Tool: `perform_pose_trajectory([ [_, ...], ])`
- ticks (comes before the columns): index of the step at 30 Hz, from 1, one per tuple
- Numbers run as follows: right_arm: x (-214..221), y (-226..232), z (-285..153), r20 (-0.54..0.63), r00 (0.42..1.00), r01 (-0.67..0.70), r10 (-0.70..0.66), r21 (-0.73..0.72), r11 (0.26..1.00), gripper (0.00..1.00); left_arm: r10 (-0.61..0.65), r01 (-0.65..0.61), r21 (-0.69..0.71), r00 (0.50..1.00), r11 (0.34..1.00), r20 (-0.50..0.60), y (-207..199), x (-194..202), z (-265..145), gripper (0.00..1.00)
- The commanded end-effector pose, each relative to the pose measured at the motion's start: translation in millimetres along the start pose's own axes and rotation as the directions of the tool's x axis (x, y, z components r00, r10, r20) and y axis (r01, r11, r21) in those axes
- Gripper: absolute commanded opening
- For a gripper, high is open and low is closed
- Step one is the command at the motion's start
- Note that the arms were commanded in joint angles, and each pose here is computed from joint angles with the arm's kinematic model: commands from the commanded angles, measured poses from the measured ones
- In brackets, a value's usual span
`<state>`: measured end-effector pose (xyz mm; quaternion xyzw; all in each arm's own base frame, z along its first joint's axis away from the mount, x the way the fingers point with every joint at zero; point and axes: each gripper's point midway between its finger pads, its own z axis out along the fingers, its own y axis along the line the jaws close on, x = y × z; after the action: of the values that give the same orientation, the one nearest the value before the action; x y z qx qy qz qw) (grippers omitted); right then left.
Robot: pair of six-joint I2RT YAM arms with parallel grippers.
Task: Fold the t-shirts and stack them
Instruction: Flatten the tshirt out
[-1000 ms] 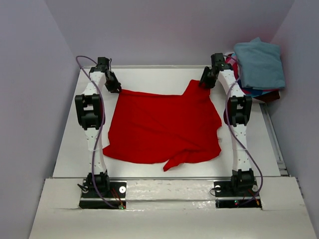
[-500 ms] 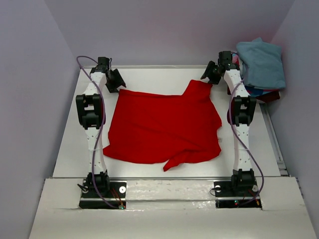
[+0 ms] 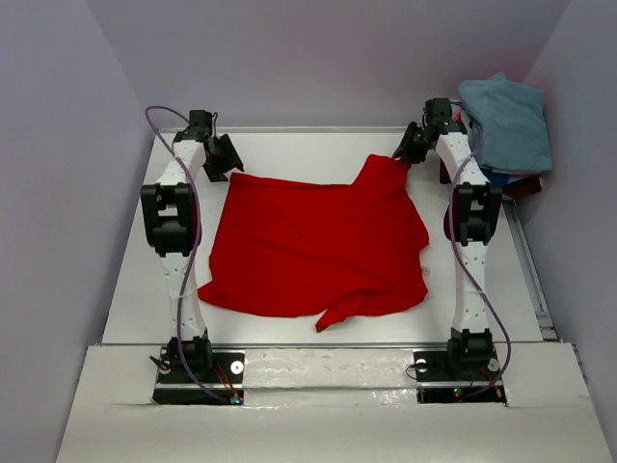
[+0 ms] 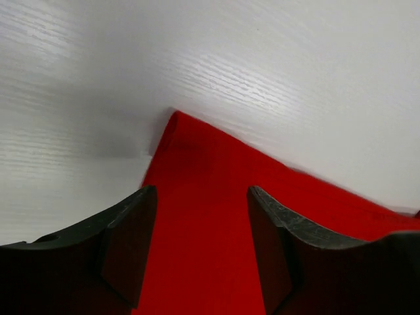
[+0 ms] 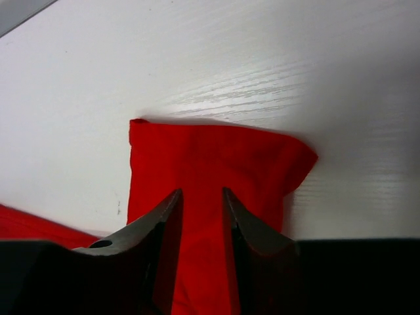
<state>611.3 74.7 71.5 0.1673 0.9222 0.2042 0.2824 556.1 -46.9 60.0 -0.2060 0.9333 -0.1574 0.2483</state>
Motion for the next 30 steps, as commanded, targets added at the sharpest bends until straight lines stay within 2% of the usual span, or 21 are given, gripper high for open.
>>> perform_pose_trajectory([
  [1, -33, 19, -41, 0.094, 0.995, 0.032, -0.028, -0.039, 0.999, 0.32, 0.078, -0.081, 0.021, 0.99, 0.996, 0.116, -29, -20, -60, 0.68],
  [6, -25, 14, -37, 0.06, 0.998, 0.017, -0.016, -0.024, 1.0, 0.25, 0.095, -0.096, 0.007, 0.991, 0.995, 0.099, -32, -12, -79, 0.68],
  [9, -17, 17, -39, 0.042, 0.999, 0.018, -0.018, -0.016, 1.0, 0.21, 0.105, -0.106, 0.004, 0.992, 0.994, 0.064, -33, 2, -84, 0.64],
  [11, -18, 19, -45, 0.046, 0.999, 0.02, -0.019, -0.018, 1.0, 0.2, 0.108, -0.108, 0.005, 0.994, 0.994, 0.017, -34, 16, -81, 0.55],
  [14, -13, 16, -46, 0.037, 0.999, 0.018, -0.018, -0.014, 1.0, 0.18, 0.103, -0.104, -0.009, 0.995, 0.995, -0.015, -31, 30, -75, 0.47],
  [20, -7, 13, -44, 0.017, 1.0, 0.015, -0.015, -0.008, 1.0, 0.16, 0.098, -0.099, -0.013, 0.993, 0.995, -0.066, -28, 54, -61, 0.41],
  [30, -2, 12, -45, 0.003, 1.0, 0.017, -0.017, -0.006, 1.0, 0.14, 0.081, -0.083, -0.009, 0.992, 0.997, -0.094, -27, 51, -29, 0.36],
])
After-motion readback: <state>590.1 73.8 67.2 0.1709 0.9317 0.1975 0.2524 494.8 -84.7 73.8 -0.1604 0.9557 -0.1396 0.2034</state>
